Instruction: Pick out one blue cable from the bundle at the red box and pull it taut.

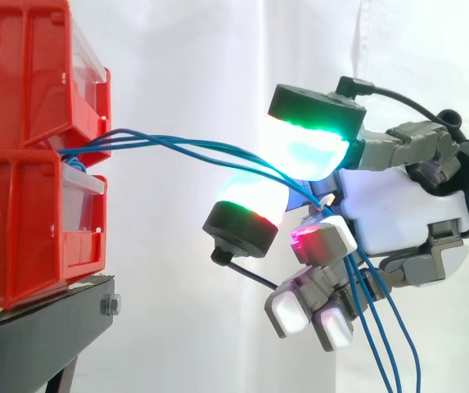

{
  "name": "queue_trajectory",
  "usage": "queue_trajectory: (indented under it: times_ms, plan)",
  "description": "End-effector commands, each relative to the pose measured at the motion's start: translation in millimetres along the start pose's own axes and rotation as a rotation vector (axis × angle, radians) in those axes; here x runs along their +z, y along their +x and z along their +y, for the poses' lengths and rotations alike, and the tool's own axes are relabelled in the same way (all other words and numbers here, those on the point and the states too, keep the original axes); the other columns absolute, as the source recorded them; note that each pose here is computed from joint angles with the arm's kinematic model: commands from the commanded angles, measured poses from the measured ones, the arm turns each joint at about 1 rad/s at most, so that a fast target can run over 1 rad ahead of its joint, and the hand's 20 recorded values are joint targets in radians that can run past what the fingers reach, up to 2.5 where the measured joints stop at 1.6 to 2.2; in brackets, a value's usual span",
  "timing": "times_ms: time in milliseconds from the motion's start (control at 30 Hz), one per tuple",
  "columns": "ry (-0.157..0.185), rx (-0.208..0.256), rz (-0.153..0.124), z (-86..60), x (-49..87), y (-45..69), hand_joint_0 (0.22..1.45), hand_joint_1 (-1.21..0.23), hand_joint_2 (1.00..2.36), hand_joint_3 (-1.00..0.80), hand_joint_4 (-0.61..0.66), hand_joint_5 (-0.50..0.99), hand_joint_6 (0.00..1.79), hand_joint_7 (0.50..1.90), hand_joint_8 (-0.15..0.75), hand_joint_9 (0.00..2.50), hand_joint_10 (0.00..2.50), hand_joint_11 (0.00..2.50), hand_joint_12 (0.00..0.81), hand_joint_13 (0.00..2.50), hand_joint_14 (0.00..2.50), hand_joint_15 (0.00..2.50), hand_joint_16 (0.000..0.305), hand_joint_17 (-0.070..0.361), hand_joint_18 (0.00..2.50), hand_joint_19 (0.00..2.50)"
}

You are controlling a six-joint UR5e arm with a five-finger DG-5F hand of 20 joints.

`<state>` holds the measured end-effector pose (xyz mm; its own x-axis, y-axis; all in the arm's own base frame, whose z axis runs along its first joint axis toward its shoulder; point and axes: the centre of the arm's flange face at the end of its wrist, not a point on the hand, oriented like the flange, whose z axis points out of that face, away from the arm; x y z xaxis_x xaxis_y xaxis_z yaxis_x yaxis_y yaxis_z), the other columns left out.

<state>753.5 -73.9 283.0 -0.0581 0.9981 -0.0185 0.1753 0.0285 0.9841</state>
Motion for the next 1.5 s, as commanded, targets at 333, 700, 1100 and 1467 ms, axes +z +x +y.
queue_trajectory:
  times_ms: [333,700,1100,1467]
  plan:
    - [0.006,0.0,0.0,4.4,-0.5,-0.1,0.67,-0.8,1.0,-0.5,-0.01,-0.14,0.93,1.02,0.294,1.2,0.03,0.76,0.357,0.89,0.02,0.41,0.048,0.109,0.95,0.48]
    - [0.005,0.0,0.0,6.3,-0.3,-0.1,0.55,-0.67,1.0,-0.5,0.06,-0.13,0.9,0.95,0.298,1.23,0.02,0.75,0.369,0.9,0.02,0.42,0.051,0.114,0.96,0.49]
    - [0.017,0.0,0.002,6.9,-1.5,0.0,0.58,-0.64,1.0,-0.5,0.06,-0.12,0.87,0.98,0.306,1.24,0.02,0.74,0.36,0.87,0.02,0.43,0.049,0.11,0.93,0.51]
    - [0.023,-0.001,0.0,6.3,-2.1,-0.2,0.63,-0.81,1.02,-0.26,0.02,-0.12,0.89,1.07,0.305,1.24,0.02,0.76,0.359,0.87,0.02,0.43,0.049,0.11,0.93,0.52]
